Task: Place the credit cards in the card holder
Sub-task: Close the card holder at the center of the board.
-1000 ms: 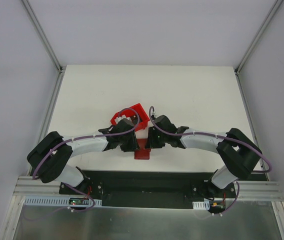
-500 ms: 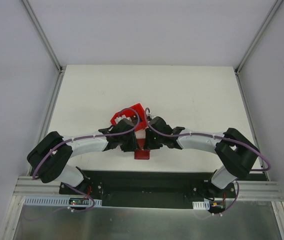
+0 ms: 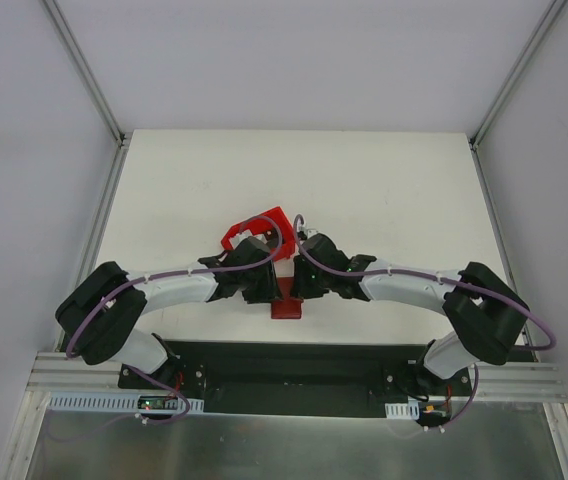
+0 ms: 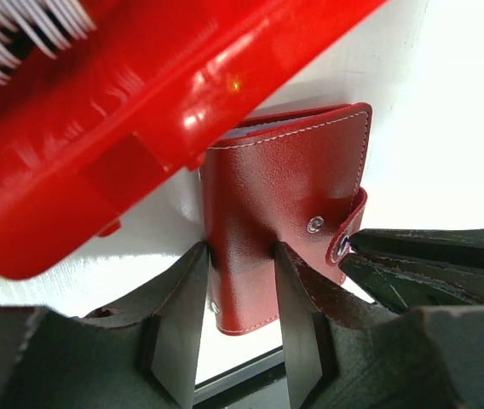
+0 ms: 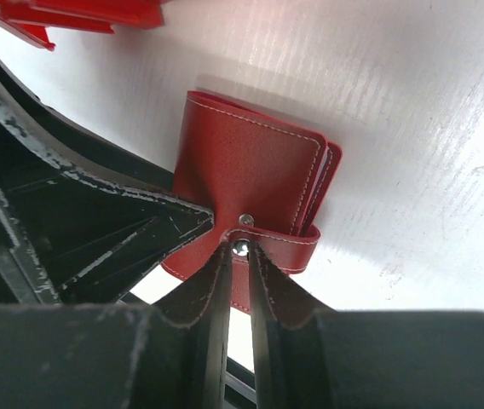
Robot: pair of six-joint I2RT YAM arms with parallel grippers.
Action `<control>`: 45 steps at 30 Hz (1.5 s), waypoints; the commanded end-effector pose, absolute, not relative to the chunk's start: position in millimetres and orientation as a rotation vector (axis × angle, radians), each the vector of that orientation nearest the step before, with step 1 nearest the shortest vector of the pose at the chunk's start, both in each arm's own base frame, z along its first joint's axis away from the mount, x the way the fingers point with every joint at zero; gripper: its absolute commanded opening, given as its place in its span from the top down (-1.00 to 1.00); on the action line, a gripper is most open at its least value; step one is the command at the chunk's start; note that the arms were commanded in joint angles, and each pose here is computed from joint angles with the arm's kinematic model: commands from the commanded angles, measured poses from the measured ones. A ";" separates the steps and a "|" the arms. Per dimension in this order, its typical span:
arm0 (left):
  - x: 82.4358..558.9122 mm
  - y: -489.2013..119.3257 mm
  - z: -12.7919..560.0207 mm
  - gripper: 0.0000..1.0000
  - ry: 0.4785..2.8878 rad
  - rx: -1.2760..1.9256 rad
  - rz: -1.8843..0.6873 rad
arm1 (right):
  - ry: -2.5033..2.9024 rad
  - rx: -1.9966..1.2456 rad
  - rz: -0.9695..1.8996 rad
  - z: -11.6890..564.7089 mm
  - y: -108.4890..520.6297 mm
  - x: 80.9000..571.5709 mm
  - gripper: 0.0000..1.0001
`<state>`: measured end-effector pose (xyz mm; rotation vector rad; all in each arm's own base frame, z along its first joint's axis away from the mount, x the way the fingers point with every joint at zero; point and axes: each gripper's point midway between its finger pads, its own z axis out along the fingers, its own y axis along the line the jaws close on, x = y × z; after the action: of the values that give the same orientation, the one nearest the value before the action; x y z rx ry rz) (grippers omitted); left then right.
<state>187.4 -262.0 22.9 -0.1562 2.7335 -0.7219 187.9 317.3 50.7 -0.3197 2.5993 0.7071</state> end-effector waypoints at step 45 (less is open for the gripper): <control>173.6 -257.2 8.8 0.32 2.803 -0.118 -0.676 | 2.591 -0.238 0.617 35.3 318.7 207.8 0.69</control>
<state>187.1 -262.9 21.8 -0.1292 2.7430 -0.7179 193.3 316.5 35.7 -0.2772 2.6283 0.6714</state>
